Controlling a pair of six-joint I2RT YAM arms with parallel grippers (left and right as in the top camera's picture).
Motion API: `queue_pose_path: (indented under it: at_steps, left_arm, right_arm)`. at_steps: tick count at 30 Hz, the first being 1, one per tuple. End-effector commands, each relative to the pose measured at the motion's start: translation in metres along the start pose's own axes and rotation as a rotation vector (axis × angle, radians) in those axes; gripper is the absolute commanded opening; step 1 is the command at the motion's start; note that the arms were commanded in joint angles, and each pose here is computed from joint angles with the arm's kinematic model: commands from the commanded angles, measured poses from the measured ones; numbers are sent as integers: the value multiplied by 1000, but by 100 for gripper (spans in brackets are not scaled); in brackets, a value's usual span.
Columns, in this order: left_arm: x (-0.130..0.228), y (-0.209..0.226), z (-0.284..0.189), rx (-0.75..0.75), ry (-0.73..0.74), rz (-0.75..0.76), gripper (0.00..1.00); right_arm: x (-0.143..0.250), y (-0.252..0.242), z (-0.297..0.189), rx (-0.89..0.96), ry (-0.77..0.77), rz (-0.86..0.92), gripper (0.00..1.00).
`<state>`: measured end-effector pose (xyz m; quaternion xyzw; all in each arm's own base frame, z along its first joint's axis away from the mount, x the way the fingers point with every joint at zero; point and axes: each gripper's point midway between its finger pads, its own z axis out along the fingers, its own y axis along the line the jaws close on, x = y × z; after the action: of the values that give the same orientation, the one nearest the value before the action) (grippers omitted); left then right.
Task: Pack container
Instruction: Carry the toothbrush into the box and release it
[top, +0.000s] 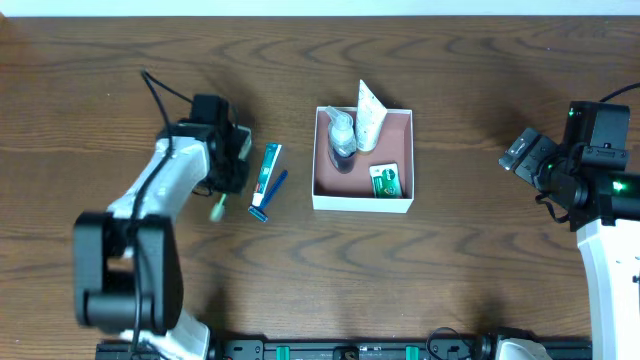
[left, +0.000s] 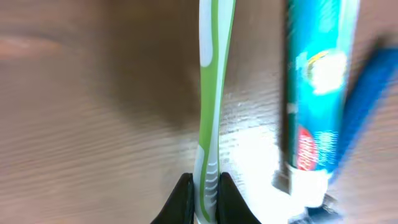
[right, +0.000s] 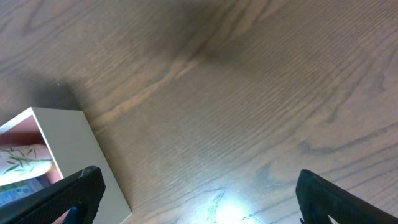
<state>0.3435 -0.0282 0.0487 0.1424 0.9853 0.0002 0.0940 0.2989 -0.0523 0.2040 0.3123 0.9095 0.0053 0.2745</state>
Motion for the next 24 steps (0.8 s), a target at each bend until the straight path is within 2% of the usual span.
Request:
queue_pose_path:
  at_steps: [1,7,11,18,24]
  left_arm:
    - [-32,4,-67,-50,-187,0,6]
    - [-34,-37,-132,-21,-351,102,6]
    - [-27,-93,-156,60,-412,305,6]
    - [-20,-180,-149,115,-444,808,6]
    - [-41,-228,-117,113,-486,1065,6]
  right_arm:
    - [-5,-1,-3,-2,-13,-1,99]
    - [-5,-1,-3,-2,-13,-1,99]
    - [-5,-1,-3,-2,-13,-1,99]
    - [-5,-1,-3,-2,-13,-2,99]
    - [-5,-1,-3,-2,-13,-1,99]
